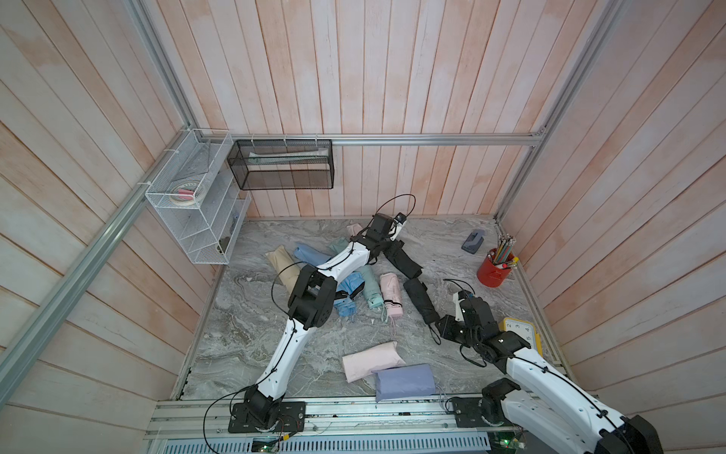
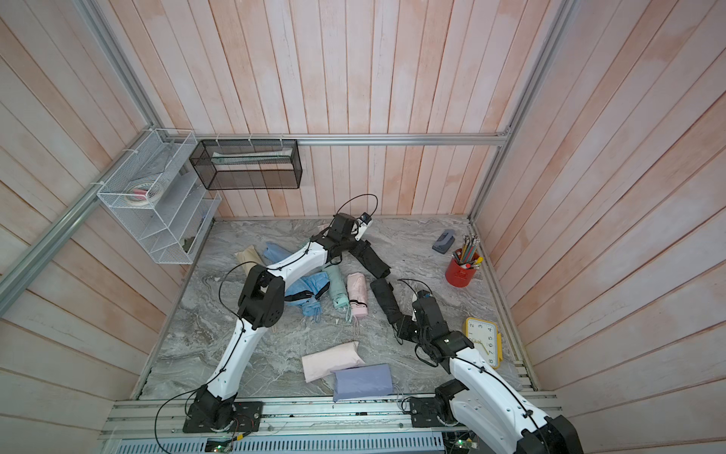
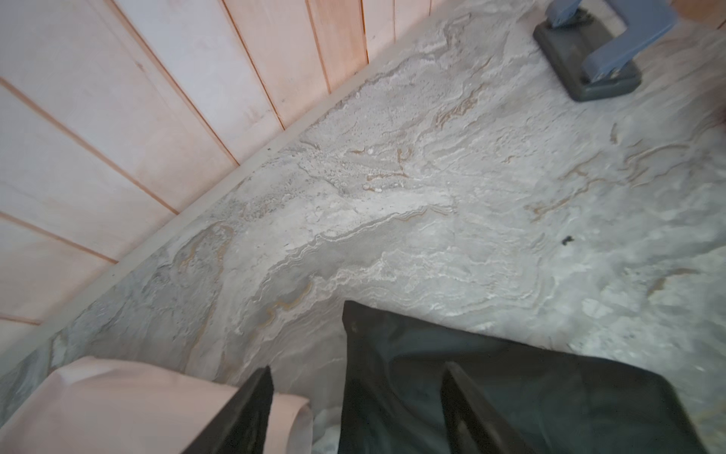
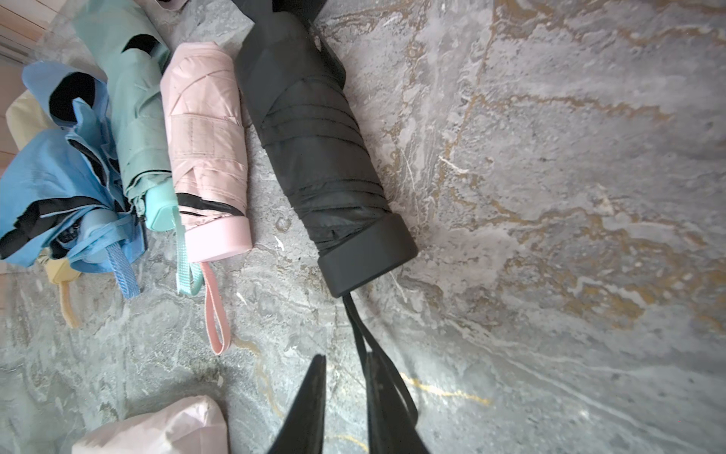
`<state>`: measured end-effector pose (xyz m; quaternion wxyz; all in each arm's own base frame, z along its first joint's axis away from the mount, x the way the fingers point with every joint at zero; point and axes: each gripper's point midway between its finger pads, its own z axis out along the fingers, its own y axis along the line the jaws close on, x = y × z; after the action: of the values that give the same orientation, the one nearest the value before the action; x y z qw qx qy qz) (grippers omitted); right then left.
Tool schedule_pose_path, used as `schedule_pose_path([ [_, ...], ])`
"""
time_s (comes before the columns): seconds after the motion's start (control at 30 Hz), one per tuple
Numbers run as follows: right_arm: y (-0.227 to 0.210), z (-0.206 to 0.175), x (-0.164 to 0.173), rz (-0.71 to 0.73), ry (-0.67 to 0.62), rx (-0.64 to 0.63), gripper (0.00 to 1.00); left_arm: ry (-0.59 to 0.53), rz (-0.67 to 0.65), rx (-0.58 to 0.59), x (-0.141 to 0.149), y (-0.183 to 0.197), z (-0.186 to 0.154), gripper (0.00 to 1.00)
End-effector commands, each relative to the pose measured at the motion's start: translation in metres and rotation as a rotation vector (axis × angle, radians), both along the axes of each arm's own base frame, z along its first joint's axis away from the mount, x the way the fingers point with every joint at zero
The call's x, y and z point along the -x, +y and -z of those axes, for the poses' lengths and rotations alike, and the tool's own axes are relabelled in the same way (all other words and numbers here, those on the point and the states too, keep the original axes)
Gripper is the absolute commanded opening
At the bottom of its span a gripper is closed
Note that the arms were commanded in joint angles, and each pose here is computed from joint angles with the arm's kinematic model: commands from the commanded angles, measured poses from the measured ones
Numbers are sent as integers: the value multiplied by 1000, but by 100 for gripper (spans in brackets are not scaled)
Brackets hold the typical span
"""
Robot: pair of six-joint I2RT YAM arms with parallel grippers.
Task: Take umbrellas out of sleeves
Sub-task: Take out the umbrella from the umbrella sleeve, then adjust the umbrella at the center of the board.
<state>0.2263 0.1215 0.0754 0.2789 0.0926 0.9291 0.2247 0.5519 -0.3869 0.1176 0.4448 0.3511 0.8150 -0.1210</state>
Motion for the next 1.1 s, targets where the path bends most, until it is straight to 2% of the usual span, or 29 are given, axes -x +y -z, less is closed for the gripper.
schedule_pose_path([
  [0.0,14,-16,-4,-92,-42,-25,23,-125,-26,189,10,5,-86,71],
  [0.07,22,-20,-4,-141,-51,-39,24,-121,-20,226,28,12,-94,71],
  [0.27,56,-33,3,-309,-90,-39,35,-73,-5,320,82,33,-103,71],
  [0.43,97,-25,23,-499,-54,-23,42,33,14,358,131,53,-85,71],
  [0.6,129,-12,42,-624,1,-29,38,161,3,404,174,71,-65,68],
  [0.73,150,-6,59,-698,37,-72,32,252,-9,439,203,83,-48,57],
  [0.83,159,-1,70,-733,75,-107,31,302,-34,452,221,94,-35,48],
  [1.07,167,20,79,-733,171,-112,29,388,-102,455,253,118,-7,48],
])
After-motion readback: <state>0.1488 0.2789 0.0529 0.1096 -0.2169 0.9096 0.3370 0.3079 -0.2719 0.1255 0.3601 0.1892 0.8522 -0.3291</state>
